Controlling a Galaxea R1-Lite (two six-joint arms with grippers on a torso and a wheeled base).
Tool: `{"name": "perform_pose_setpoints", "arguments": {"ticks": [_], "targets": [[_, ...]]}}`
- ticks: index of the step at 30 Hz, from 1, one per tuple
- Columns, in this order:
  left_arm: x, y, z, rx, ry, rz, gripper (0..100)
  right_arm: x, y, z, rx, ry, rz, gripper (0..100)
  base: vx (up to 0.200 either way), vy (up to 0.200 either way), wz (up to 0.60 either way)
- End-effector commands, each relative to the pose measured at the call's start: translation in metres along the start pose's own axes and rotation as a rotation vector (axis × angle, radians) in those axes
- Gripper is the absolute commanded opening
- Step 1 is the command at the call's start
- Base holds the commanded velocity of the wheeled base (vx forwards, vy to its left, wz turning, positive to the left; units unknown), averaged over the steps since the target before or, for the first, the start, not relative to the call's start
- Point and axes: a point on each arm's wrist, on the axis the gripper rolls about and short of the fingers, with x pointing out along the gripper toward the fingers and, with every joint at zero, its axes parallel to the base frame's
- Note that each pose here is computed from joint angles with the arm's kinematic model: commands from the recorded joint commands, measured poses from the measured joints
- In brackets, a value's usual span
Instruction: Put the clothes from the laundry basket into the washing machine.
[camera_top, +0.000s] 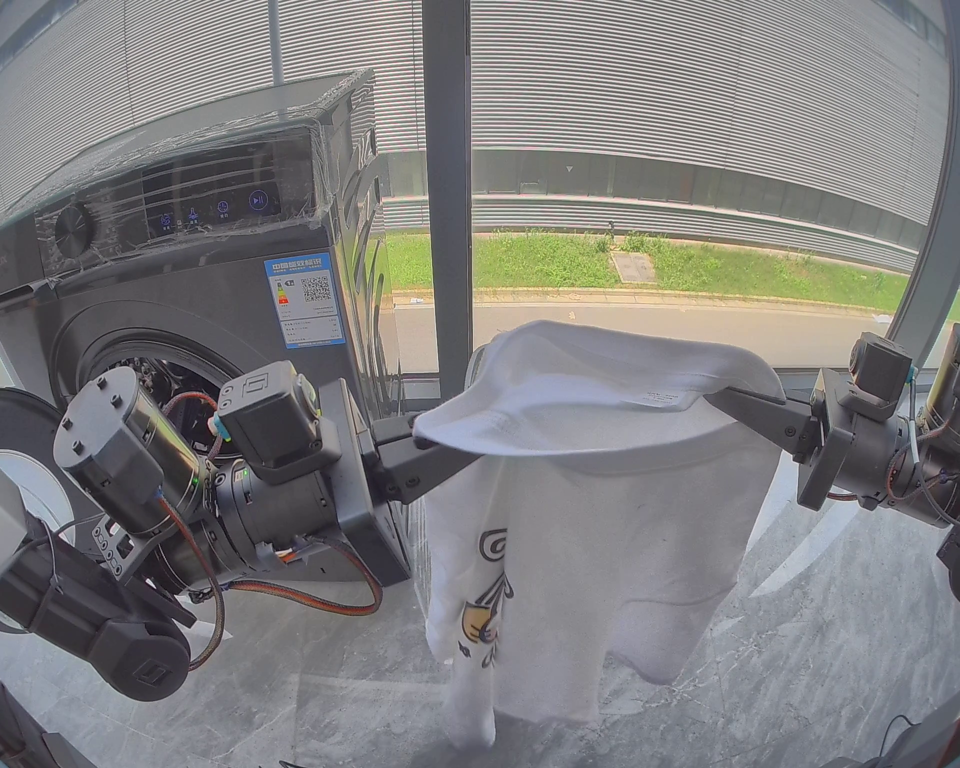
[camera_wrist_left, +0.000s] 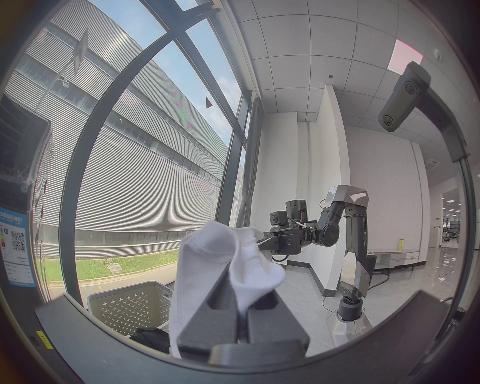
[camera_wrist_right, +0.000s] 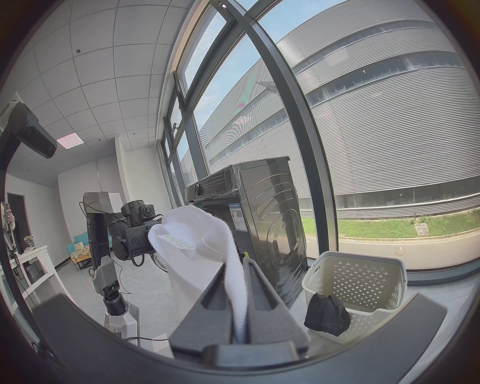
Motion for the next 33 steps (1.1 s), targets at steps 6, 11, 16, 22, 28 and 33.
{"name": "perform_pose_setpoints", "arguments": {"ticks": [6, 11, 16, 22, 28, 33], "targets": [[-0.003, -0.002, -0.010, -0.021, 0.033, 0.000, 100, 0.000, 0.004, 0.005, -0.014, -0.018, 0.020, 0, 0.000, 0.000, 0.00], [-0.008, -0.008, -0.021, -0.047, 0.077, -0.011, 100, 0.003, 0.011, 0.008, -0.021, -0.024, 0.075, 0, 0.000, 0.000, 0.00], [-0.025, -0.025, -0.047, -0.090, 0.187, -0.053, 100, 0.005, 0.023, 0.009, -0.021, -0.021, 0.166, 0, 0.000, 0.000, 0.00], [-0.049, -0.040, -0.067, -0.136, 0.296, -0.137, 100, 0.006, 0.030, 0.006, -0.014, -0.005, 0.243, 0, 0.000, 0.000, 0.00], [-0.051, -0.034, -0.082, -0.168, 0.346, -0.137, 100, 0.009, 0.034, 0.004, -0.010, 0.003, 0.268, 0, 0.000, 0.000, 0.00], [-0.048, -0.021, -0.097, -0.201, 0.369, -0.159, 100, 0.009, 0.039, 0.006, -0.012, -0.003, 0.289, 0, 0.000, 0.000, 0.00]]}}
